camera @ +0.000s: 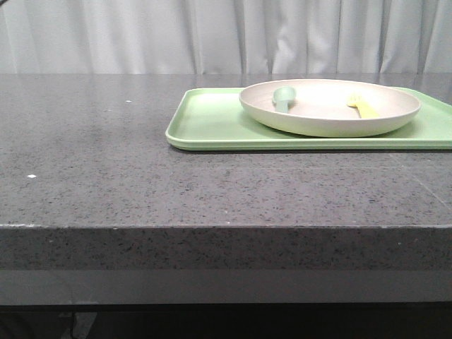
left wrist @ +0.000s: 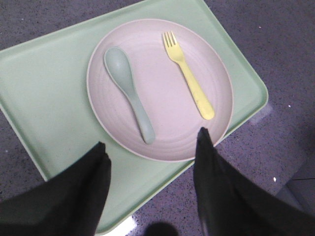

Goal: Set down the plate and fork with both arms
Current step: 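Release the plate and raise the left gripper away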

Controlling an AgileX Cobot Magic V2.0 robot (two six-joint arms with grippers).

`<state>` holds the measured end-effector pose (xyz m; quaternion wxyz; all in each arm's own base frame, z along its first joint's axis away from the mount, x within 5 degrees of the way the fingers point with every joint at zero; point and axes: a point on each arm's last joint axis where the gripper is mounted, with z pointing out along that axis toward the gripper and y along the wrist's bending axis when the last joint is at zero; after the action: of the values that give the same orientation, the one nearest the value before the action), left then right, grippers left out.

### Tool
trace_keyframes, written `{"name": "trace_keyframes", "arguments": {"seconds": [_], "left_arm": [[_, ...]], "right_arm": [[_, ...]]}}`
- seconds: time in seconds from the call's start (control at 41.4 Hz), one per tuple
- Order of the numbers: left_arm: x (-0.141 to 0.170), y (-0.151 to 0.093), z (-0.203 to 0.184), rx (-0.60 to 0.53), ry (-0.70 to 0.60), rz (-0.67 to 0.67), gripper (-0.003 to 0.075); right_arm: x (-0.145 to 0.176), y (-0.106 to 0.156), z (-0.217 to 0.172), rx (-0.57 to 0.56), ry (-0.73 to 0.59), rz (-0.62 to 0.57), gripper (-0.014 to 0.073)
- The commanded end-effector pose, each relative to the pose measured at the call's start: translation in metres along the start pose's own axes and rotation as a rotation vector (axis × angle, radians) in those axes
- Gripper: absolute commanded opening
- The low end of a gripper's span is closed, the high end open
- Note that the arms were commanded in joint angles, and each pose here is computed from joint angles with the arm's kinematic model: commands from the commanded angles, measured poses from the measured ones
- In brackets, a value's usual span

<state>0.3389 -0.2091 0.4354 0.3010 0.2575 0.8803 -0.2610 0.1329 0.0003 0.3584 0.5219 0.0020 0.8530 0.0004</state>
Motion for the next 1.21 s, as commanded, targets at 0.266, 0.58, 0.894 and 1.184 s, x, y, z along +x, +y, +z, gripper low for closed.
{"name": "trace_keyframes", "arguments": {"seconds": [0.266, 0.58, 0.894, 1.184], "left_arm": [[0.064, 0.011, -0.080, 0.016, -0.200, 0.013, 0.0378], [0.162, 0.021, -0.116, 0.039, -0.233, 0.071, 0.0378], [0.217, -0.002, -0.131, -0.014, -0.262, 0.107, 0.0378], [0.220, -0.007, -0.137, -0.020, -0.281, 0.123, 0.0378]], "right_arm": [[-0.016, -0.001, -0.005, 0.005, -0.107, -0.005, 0.0636], [-0.019, 0.001, -0.005, -0.021, -0.129, 0.033, 0.0636], [-0.036, 0.024, 0.014, -0.183, 0.075, 0.029, 0.0635], [-0.056, 0.073, 0.055, -0.337, 0.230, -0.142, 0.0635]]}}
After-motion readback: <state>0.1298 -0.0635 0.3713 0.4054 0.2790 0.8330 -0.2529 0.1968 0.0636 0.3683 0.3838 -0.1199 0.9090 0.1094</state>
